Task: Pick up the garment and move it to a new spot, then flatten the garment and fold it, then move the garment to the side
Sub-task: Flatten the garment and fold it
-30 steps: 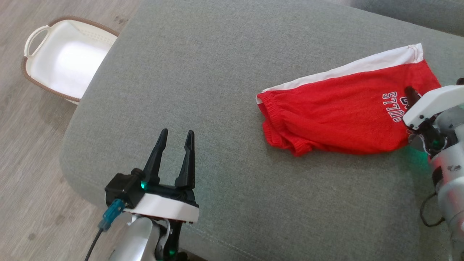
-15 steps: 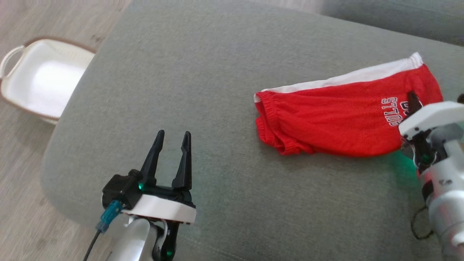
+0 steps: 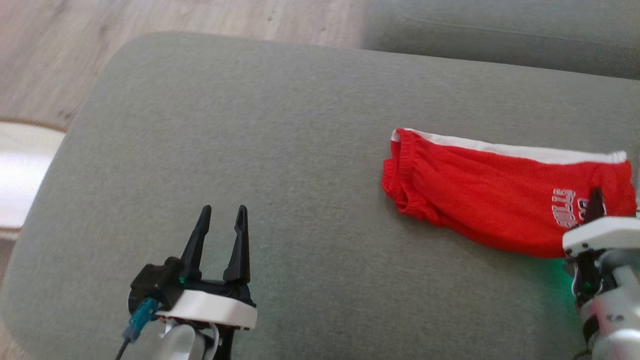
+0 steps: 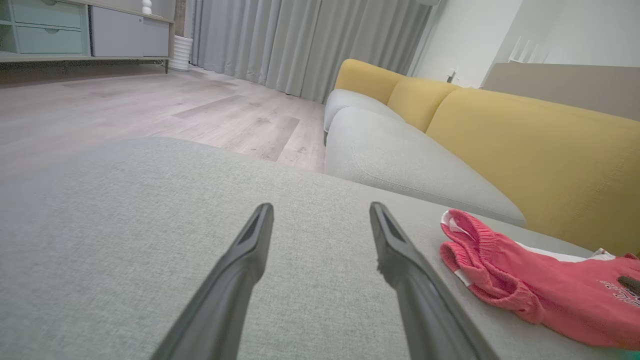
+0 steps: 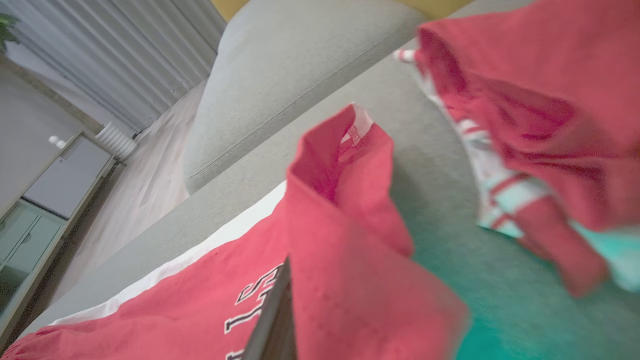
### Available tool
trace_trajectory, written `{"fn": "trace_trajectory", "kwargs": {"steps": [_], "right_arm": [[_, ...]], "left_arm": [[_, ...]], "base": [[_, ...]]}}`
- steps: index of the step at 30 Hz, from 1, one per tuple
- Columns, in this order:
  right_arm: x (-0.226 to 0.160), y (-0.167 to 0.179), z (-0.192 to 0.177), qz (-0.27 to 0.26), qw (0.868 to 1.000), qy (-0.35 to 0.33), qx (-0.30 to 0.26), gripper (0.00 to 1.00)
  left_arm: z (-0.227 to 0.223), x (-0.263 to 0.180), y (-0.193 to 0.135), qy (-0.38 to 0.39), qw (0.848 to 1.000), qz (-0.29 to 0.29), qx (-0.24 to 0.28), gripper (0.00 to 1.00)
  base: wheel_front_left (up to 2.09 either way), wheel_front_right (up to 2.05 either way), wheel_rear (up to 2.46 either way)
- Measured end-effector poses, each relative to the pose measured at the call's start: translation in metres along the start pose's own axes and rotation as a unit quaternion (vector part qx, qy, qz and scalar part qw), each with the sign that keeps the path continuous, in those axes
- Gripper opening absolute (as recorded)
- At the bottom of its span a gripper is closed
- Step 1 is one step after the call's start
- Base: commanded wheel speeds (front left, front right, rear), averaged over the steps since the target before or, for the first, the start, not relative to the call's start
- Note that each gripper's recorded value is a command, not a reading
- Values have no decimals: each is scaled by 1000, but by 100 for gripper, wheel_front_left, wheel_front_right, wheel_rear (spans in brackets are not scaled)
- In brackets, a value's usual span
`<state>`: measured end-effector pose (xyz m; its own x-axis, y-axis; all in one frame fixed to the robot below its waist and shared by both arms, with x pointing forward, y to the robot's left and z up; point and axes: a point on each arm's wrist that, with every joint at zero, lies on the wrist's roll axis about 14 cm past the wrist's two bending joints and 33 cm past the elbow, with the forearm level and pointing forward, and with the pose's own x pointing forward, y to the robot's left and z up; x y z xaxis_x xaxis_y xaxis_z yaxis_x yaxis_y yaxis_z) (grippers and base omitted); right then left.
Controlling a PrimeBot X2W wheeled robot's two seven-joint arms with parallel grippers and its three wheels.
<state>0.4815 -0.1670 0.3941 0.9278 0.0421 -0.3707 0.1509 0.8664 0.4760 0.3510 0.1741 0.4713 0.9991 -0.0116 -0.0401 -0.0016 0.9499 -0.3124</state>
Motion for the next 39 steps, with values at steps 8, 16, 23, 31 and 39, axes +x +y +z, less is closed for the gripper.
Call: {"fn": "trace_trajectory", "kwargs": {"steps": [8,16,23,31,39], "right_arm": [[-27,-26,4,-25,999,-27,9,0],[-25,-10,6,-3,999,-36,-19,0],[-19,24,28,40,996,-72,-39,0],[-18,97,22,129,986,-85,-69,0],[-18,148,-20,202,973,-36,-105,0]], "left_arm": [[-1,10,-23,1,999,-40,0,100],[-8,12,-26,12,999,-46,4,100],[-7,7,-22,10,999,-43,8,100],[-2,-2,-10,4,1000,-23,9,100],[-2,-11,7,4,1000,6,10,100]], "base": [[0,0,0],[0,0,0],[0,0,0],[0,0,0],[0,0,0]]}}
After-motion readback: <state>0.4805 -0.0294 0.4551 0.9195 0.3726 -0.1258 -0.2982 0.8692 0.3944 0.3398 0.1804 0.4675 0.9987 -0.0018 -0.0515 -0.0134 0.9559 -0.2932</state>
